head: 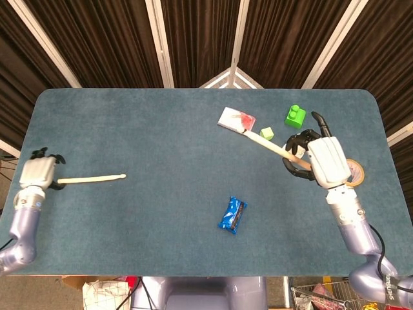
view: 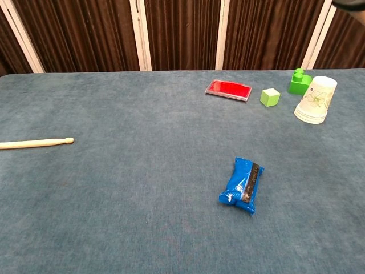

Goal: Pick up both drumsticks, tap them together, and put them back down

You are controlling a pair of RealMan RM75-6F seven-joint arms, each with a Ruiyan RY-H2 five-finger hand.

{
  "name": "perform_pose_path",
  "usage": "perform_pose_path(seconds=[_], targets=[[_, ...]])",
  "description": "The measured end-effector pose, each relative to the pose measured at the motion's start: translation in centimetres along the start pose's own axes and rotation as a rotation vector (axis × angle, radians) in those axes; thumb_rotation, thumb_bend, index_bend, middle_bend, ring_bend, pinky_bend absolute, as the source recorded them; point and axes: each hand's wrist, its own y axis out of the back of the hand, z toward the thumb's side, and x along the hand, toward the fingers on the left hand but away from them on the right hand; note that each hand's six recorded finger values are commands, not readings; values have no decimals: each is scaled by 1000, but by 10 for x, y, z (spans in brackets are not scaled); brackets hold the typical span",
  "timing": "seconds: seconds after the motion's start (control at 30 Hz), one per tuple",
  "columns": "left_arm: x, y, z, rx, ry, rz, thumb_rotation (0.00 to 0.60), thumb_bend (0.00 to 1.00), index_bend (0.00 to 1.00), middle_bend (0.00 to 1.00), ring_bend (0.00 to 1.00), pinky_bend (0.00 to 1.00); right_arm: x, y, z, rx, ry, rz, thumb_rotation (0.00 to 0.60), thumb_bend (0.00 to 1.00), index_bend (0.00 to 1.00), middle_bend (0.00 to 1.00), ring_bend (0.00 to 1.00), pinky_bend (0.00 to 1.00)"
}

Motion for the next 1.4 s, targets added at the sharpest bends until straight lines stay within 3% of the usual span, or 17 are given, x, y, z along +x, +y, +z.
perform_pose_path(seconds=[0.2, 0.53, 1.1, 1.4], targets=[[4, -14, 18, 19, -21, -10, 600, 312, 365, 310, 20, 0, 2, 8, -5, 2, -14, -11, 600, 451, 701, 644, 432, 39], [7, -33, 25, 63, -12, -27, 600, 320, 414, 347, 34, 0, 1, 17, -10, -2, -18, -28, 600, 453, 701, 645, 435, 39], [8, -42, 43, 104, -50, -8, 600, 337, 455, 392, 47, 0, 1, 19, -14, -3, -26, -39, 600, 452, 706, 647, 442, 39], [7, -47, 49, 131, -56, -11, 600, 337, 498, 466, 66, 0, 2, 18, -16, 4, -36, -39, 600, 465, 707, 647, 442, 39]])
